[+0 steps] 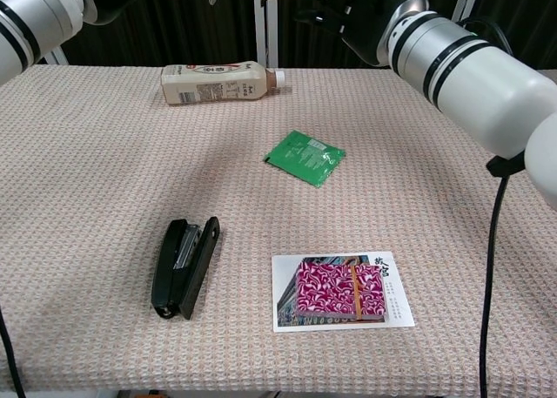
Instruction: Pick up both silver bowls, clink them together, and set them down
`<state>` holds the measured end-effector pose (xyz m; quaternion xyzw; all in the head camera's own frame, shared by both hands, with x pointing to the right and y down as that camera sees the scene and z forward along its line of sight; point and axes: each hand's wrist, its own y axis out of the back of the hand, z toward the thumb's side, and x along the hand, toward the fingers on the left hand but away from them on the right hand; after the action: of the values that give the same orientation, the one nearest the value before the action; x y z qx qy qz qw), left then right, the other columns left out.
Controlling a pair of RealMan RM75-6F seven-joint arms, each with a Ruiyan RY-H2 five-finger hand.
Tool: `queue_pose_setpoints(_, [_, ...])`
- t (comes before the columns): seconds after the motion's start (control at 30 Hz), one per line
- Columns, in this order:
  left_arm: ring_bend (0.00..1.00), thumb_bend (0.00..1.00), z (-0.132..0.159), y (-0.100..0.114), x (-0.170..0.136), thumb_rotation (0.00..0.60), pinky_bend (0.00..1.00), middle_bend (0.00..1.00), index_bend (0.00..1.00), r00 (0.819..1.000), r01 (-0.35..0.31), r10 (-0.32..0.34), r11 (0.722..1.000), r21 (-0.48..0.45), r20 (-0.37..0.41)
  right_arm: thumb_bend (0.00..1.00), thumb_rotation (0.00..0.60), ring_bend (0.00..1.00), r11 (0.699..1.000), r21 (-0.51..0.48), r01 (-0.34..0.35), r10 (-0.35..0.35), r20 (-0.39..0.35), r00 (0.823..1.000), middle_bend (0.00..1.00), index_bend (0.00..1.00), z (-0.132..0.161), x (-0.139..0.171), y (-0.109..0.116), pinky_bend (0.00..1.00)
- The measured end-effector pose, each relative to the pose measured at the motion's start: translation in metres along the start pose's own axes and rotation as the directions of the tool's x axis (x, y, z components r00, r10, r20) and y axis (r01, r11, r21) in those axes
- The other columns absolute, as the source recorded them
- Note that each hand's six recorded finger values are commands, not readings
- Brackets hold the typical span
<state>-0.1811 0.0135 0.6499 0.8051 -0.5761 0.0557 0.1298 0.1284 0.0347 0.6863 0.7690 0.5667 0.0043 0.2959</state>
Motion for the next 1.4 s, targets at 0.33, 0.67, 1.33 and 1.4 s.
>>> queue_pose_setpoints(0.33, [0.41, 0.20, 0.001, -0.023, 0.003, 0.600, 0.49, 0.52, 0.53, 0.998, 0.067, -0.067, 0.997, 0.025, 0.001, 0.20, 0.600, 0.48, 0.998, -0.017, -0.058, 0.058, 0.023, 0.998, 0.49, 0.64, -0.006, -0.010, -0.027, 0.60])
queue_pose_setpoints(0.67, [0.41, 0.20, 0.002, -0.002, 0.002, 0.600, 0.49, 0.52, 0.53, 1.000, -0.001, 0.001, 1.000, -0.002, 0.007, 0.20, 0.600, 0.48, 0.999, -0.020, -0.028, 0.028, 0.012, 1.000, 0.49, 0.64, -0.002, -0.009, -0.014, 0.60])
queue_pose_setpoints(1.33, [0.41, 0.21, 0.003, -0.003, 0.002, 0.600, 0.49, 0.52, 0.53, 1.000, 0.003, -0.003, 1.000, 0.028, 0.007, 0.20, 0.600, 0.48, 0.998, -0.011, -0.057, 0.057, 0.021, 0.998, 0.49, 0.64, -0.008, -0.013, -0.028, 0.60])
queue_pose_setpoints(1.4, [0.41, 0.21, 0.004, 0.007, -0.001, 0.600, 0.49, 0.52, 0.53, 1.000, -0.018, 0.017, 0.999, 0.035, 0.011, 0.20, 0.600, 0.48, 0.999, -0.005, -0.034, 0.035, 0.013, 0.999, 0.49, 0.64, -0.004, -0.010, -0.016, 0.60])
